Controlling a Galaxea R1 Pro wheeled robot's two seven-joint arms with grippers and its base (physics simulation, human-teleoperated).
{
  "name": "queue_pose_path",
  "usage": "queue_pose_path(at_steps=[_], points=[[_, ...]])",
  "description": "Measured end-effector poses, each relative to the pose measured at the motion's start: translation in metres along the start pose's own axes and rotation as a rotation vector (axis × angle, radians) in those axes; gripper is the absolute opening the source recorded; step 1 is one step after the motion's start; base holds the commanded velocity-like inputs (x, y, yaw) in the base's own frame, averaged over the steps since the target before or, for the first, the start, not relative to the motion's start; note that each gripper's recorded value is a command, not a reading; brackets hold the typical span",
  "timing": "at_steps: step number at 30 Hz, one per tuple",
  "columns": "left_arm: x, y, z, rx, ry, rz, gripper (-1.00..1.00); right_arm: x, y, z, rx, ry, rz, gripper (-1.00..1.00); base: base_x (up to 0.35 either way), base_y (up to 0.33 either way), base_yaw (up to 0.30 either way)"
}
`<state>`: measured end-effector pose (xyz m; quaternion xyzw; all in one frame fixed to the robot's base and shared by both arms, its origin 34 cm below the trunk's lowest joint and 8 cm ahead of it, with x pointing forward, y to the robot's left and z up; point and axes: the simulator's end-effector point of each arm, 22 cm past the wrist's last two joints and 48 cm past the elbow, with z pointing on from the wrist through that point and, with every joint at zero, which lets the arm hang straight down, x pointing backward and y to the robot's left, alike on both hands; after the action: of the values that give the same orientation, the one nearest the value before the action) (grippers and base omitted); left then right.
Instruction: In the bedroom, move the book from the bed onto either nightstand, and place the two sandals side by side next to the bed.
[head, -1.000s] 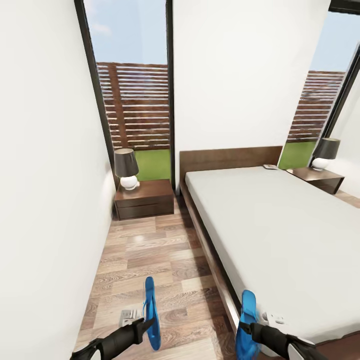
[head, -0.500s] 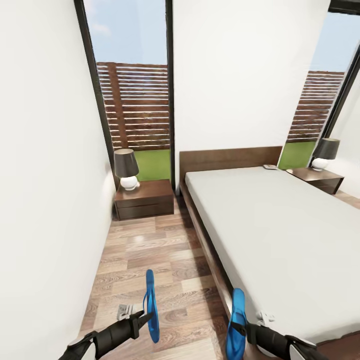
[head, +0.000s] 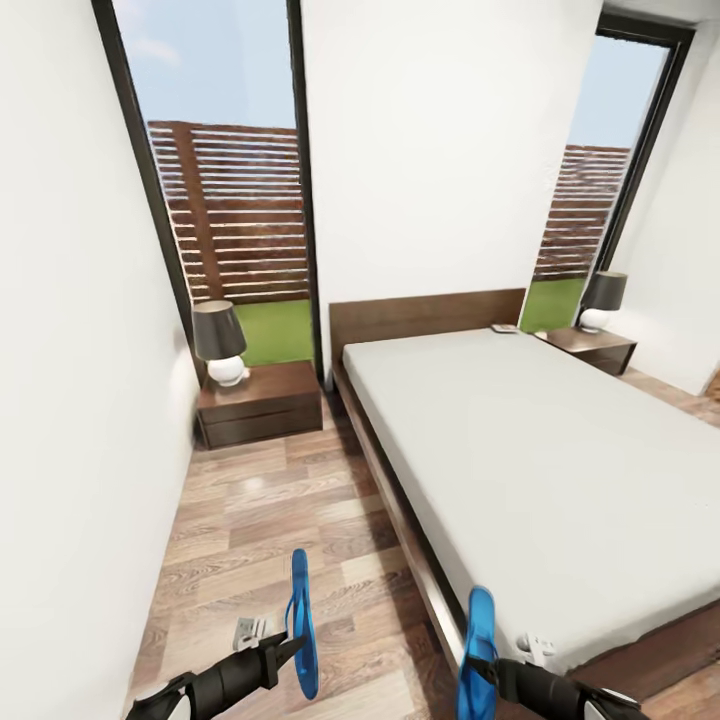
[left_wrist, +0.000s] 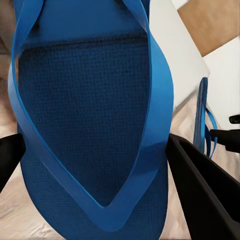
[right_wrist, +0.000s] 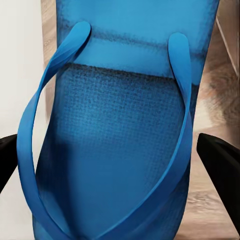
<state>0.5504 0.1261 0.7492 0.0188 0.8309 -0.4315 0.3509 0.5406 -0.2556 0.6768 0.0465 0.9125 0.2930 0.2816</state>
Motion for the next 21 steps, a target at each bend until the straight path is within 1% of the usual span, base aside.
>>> queue_pose_path(at_steps=[21], points=[[0.0011, 0.0, 0.0005, -0.001, 0.001, -0.001, -1.0, 0.0, 0.0, 0.0, 0.0, 0.0, 0.0, -1.0, 0.0, 0.0, -0.24]])
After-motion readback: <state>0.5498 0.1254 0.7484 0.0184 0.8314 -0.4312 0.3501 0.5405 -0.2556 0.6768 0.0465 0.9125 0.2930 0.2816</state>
